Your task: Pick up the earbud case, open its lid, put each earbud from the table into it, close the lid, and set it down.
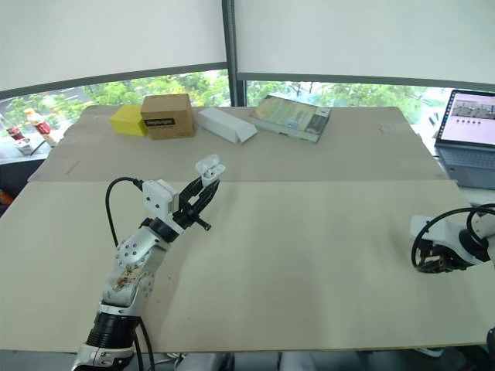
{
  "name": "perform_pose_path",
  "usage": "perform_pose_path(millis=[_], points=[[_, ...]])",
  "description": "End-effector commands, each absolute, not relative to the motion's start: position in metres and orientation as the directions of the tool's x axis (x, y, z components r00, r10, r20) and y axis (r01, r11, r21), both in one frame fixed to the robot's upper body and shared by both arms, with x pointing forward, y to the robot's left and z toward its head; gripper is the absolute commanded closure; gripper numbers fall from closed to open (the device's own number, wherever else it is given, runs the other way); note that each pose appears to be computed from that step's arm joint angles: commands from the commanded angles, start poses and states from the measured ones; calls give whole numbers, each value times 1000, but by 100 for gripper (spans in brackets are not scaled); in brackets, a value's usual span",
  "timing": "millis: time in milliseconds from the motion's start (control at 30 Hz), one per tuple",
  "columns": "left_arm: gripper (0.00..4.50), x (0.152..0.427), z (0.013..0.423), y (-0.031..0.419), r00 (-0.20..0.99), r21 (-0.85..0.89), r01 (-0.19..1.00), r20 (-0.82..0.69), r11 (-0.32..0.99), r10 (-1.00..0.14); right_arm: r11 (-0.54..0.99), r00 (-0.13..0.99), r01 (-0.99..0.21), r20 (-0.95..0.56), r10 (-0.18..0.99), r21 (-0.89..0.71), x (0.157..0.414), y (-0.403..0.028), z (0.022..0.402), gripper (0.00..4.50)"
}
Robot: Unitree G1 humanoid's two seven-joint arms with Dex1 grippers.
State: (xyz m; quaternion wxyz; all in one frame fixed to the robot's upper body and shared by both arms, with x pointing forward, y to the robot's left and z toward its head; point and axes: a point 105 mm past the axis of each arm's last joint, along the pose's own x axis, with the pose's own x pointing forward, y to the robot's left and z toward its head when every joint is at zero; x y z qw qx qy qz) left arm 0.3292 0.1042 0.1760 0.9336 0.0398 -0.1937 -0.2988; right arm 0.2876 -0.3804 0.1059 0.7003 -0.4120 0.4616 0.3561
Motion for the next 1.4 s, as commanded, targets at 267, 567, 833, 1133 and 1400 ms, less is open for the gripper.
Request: perform_pose_path(millis=[267, 567, 833, 1133, 1400], points=[[394, 325, 195, 100, 705, 239, 543, 391, 805, -592, 371, 317, -900, -928, 195, -230, 288, -367, 96, 251], [394, 326, 195, 100, 705, 242, 542, 390, 805, -592, 361, 306, -906, -932, 196, -222, 287, -367, 95, 372], [394, 325, 194, 101, 707, 240, 543, 385, 804, -593, 360, 301, -907, -935, 190, -219, 285, -370, 96, 415], [394, 325, 195, 95, 684, 214, 587, 385, 781, -620, 415, 485, -874, -498, 719, -253, 349, -232, 173, 415], [394, 324, 205, 83, 612, 111, 713, 384, 692, -692, 506, 501, -851, 72, 862, -141, 339, -110, 268, 415]])
